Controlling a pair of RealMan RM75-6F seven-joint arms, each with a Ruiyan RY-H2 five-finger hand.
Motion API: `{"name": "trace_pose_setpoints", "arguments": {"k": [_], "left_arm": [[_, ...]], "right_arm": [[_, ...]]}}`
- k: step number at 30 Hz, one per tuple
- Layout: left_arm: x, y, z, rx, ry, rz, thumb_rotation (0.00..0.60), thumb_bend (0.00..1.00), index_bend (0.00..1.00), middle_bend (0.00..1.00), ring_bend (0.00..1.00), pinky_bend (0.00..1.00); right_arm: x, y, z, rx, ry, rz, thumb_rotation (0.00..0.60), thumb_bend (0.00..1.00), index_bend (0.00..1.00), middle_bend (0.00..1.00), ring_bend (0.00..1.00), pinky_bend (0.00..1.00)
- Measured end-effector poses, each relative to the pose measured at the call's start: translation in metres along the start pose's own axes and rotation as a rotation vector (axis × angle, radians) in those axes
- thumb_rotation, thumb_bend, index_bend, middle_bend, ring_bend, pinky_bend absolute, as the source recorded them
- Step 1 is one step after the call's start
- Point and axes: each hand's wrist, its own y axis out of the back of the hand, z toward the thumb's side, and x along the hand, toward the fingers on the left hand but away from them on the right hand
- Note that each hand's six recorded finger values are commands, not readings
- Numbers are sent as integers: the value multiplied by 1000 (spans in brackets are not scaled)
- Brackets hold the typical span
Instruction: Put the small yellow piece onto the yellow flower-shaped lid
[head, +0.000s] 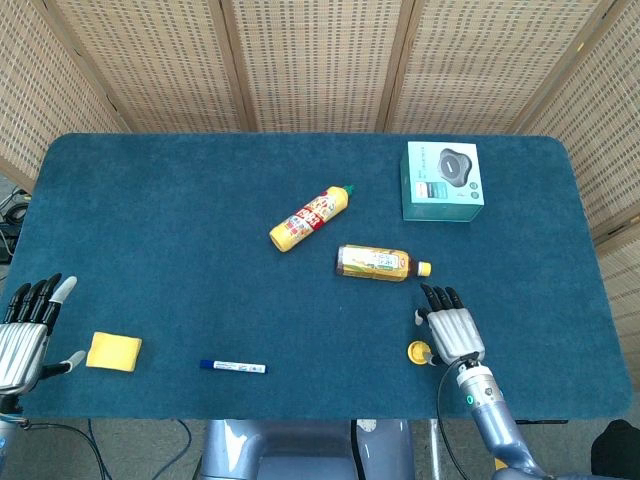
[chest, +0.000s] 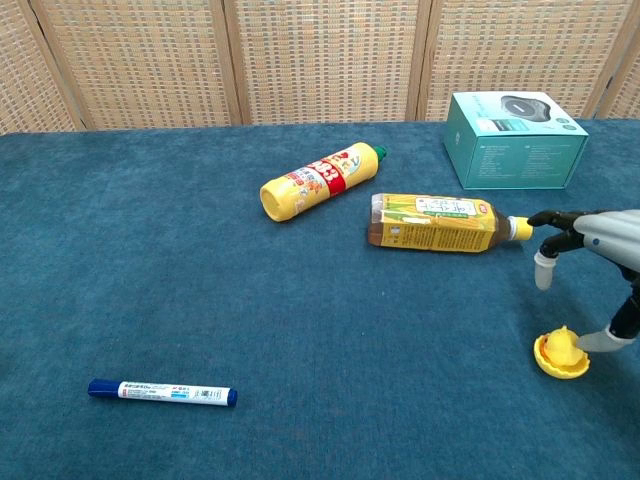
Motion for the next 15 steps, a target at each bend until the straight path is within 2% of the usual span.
{"name": "trace_pose_setpoints", "arguments": {"k": [10,15], "left_arm": [[0,1,-2,0,8,7,600,148,0,0,0,0],[0,1,-2,5,11,8,600,149,0,0,0,0]], "right_arm": [[3,37,-29,-11,-56,-88,600,111,279,0,0,0],[12,45,-47,-28,-85,-120,600,98,203,0,0,0]]}}
